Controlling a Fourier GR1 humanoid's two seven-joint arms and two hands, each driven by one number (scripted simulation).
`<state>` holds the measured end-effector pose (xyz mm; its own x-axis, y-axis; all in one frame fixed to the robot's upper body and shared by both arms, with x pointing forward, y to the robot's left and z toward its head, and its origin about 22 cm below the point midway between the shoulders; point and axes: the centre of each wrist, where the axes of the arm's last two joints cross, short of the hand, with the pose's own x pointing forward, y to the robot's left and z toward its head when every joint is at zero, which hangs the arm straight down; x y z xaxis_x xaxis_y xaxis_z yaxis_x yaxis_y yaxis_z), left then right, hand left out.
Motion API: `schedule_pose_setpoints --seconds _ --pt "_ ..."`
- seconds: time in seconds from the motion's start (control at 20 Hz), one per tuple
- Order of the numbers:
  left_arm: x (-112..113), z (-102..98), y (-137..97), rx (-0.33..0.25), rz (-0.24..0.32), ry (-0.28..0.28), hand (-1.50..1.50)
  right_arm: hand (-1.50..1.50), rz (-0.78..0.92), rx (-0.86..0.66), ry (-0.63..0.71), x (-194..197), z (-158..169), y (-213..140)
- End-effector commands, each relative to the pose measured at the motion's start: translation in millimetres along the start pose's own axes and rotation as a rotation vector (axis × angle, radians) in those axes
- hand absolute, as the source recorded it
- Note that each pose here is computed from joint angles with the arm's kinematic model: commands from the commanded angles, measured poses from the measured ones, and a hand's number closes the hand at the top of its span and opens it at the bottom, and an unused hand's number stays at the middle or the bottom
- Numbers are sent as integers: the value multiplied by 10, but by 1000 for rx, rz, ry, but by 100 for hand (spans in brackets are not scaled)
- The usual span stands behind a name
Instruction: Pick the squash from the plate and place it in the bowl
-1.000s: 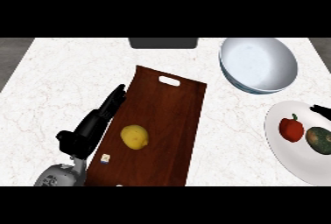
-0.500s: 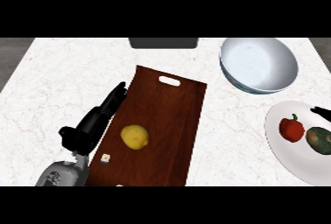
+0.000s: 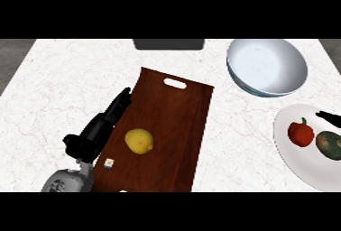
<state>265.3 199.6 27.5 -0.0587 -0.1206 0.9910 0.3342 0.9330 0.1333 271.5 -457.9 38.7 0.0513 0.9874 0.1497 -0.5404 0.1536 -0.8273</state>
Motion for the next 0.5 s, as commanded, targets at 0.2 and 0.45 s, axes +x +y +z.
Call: schedule_pose_setpoints --seconds 0.2,0.45 --pt "78 -4 -12 -22 -6 -3 0 150 15 -92 -103 -38 -101 9" --pt "-65 72 179 -10 0 -5 0 150 -3 -133 -110 44 -202 23"
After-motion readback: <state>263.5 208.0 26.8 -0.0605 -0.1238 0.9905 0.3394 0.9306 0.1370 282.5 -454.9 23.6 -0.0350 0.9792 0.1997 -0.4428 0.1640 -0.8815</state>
